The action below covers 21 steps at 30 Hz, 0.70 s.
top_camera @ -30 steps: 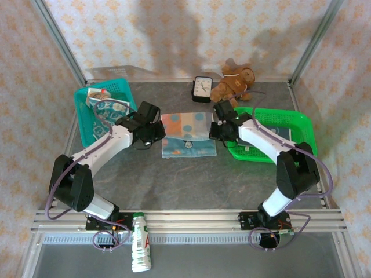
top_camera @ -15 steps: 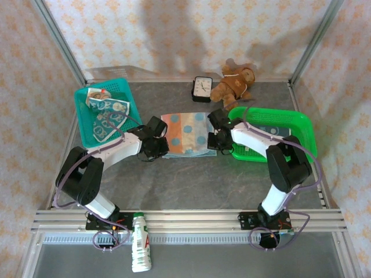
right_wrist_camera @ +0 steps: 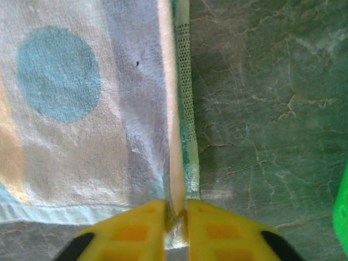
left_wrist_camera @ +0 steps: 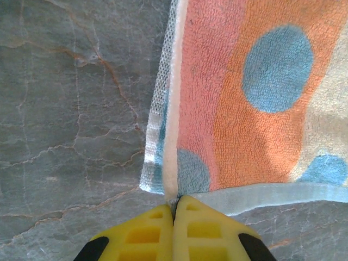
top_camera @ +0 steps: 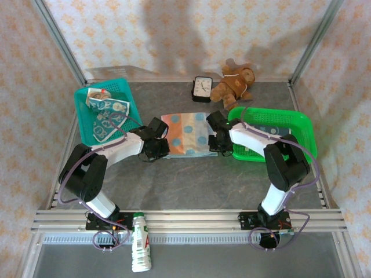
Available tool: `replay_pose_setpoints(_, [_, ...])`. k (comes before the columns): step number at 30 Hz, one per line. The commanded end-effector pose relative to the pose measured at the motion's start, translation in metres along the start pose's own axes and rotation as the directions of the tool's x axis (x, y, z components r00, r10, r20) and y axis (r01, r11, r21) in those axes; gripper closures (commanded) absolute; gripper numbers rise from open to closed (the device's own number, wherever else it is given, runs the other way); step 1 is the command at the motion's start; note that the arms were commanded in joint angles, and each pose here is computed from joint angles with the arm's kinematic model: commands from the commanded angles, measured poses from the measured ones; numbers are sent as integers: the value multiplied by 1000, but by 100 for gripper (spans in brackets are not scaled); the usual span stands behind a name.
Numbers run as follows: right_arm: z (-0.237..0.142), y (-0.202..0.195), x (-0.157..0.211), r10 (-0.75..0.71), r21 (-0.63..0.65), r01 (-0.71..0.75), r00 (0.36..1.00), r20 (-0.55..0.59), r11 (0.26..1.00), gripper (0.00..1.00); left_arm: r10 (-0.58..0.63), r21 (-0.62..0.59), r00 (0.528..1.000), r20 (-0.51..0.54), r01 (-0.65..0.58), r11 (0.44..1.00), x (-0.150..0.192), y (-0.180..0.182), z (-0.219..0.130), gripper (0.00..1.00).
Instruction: Fold and stack the towels
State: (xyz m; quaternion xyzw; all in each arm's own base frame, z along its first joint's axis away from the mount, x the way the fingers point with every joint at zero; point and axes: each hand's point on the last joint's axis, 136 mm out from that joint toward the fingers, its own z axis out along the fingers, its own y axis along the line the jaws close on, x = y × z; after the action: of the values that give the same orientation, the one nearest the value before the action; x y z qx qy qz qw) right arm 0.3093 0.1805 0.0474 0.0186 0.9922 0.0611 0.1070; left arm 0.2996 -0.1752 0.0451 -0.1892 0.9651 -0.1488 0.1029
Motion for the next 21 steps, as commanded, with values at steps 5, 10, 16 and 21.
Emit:
replay_pose_setpoints(5, [-4, -1, 1, -14, 29, 14, 1000, 2, 999, 58, 36, -63, 999, -4, -36, 997, 1, 9, -3, 58])
replay_pose_setpoints(10, [-13, 9, -11, -16, 7, 16, 999, 37, 1000, 58, 99, -112, 994, 37, -94, 989, -16, 4, -23, 55])
replay_pose_setpoints(16, [-8, 26, -30, -15, -30, 17, 998, 63, 999, 66, 137, -74, 988, 64, -132, 988, -37, -23, -24, 56])
replay_pose_setpoints(21, [9, 42, -54, -12, -40, 16, 996, 87, 999, 82, 136, -26, 989, 62, -135, 991, -55, -48, 1, 82])
